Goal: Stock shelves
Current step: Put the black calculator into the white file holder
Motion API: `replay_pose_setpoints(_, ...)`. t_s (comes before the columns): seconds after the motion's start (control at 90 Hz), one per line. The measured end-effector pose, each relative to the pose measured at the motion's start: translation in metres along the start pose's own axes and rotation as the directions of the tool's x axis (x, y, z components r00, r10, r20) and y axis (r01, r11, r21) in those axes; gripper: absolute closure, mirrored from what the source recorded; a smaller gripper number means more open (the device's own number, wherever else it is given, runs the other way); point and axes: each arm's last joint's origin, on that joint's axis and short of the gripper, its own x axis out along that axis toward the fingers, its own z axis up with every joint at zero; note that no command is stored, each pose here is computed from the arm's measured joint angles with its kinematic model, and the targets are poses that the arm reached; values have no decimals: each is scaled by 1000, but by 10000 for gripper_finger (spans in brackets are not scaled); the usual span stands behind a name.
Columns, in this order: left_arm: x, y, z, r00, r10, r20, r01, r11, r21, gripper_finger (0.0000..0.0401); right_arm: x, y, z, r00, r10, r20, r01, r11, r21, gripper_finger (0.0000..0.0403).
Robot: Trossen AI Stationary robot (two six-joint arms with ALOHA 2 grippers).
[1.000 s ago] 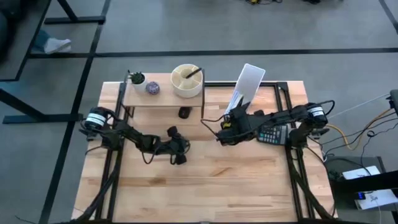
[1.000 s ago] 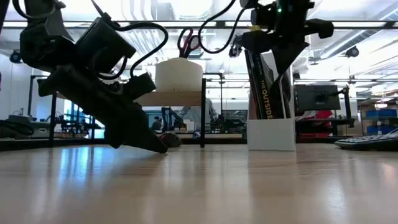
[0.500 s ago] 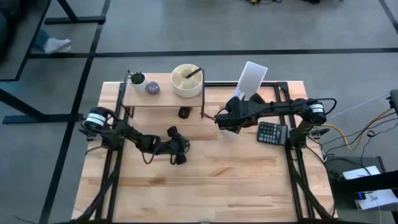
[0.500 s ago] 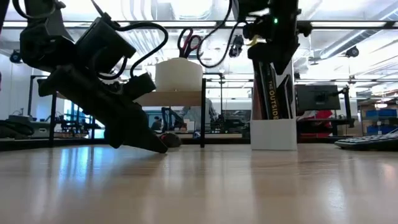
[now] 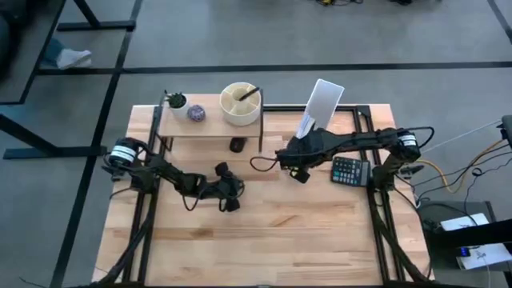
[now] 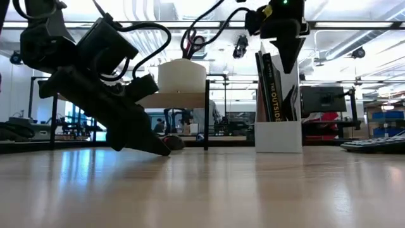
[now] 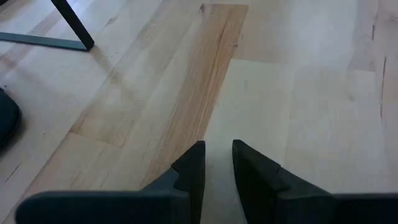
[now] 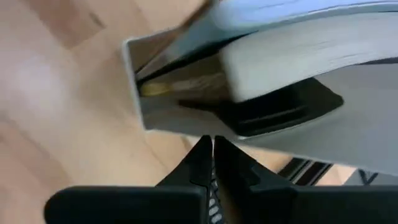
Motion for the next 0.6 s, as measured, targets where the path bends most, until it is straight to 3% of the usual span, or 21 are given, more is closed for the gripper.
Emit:
replay_pose_setpoints(0.267, 0, 1, -2, 1000, 1, -2, -1, 1000, -3, 335, -26, 23, -39, 999, 16, 41, -11, 992, -122, 403)
replay_pose_setpoints(0.456, -1, 0, -2, 1000, -3, -2, 3, 1000, -4, 335, -18, 29, -65, 995, 71, -73, -76, 995, -71, 403)
replay_pose_setpoints(0.6, -1, -1, -2, 1000, -5, -2, 5, 1000, -1, 335, 3, 24, -86, 989, 56, -134, -59, 998, -25, 403)
